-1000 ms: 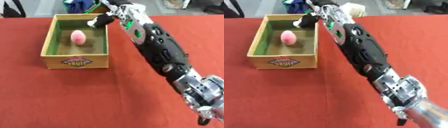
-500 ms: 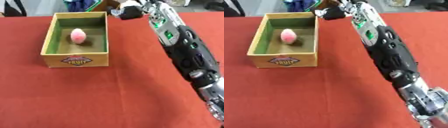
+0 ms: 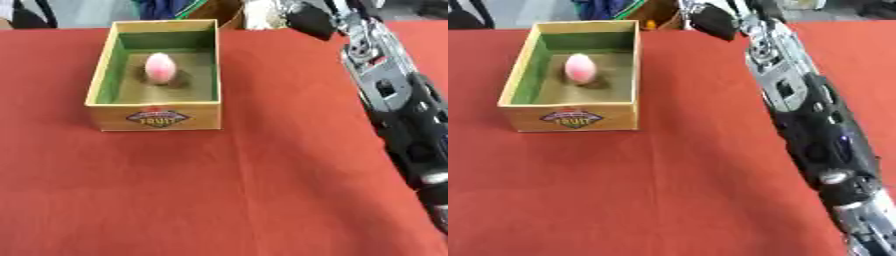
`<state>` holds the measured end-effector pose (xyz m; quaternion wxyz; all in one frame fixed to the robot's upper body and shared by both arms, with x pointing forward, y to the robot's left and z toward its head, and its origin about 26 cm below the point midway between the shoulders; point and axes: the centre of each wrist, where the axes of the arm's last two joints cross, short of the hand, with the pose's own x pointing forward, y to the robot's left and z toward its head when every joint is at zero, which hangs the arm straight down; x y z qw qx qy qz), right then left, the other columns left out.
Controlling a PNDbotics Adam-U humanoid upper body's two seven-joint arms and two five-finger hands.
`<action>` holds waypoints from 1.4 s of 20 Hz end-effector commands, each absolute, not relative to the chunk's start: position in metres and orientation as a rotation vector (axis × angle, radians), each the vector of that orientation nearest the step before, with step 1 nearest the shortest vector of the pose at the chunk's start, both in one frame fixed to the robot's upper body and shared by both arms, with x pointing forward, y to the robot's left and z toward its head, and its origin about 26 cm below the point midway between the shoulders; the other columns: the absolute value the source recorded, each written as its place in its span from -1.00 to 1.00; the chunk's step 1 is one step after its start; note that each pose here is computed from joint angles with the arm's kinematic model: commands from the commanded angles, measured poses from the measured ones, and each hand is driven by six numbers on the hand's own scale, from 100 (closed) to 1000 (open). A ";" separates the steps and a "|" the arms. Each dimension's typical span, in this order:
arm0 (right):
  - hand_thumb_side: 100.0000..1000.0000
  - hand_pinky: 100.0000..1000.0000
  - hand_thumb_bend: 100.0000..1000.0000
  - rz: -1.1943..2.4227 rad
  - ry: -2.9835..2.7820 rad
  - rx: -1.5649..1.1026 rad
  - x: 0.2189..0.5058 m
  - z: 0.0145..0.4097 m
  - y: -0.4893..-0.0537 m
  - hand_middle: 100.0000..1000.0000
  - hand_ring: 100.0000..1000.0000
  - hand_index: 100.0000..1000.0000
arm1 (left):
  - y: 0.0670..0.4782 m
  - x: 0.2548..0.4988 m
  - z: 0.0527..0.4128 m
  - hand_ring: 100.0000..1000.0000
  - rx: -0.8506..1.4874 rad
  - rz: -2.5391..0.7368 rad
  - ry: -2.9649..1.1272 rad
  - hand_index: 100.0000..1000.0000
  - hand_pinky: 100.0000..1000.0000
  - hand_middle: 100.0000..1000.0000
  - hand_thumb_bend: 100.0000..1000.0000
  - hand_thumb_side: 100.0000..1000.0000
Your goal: Pick up objects on the table and place them in the box.
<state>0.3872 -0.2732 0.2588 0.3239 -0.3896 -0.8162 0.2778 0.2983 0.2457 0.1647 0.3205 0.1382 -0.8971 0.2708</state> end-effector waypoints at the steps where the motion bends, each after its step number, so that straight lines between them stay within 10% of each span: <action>1: 0.12 0.04 -1.00 0.659 -2.233 -1.013 0.368 0.268 -0.274 0.20 0.32 0.53 | 0.249 0.297 0.174 -0.07 0.375 0.711 -2.395 0.10 0.01 -0.24 -1.00 0.22; 11: 0.65 0.01 -1.00 0.457 -2.368 -0.817 0.310 0.229 -0.270 0.24 0.28 0.59 | 0.251 0.297 0.176 -0.07 0.393 0.722 -2.404 0.10 0.01 -0.24 -1.00 0.22; 28: 0.12 -0.10 -1.00 0.195 -2.323 -0.483 0.286 0.178 -0.285 0.08 0.14 0.40 | 0.252 0.297 0.176 -0.07 0.401 0.725 -2.406 0.10 0.01 -0.24 -1.00 0.23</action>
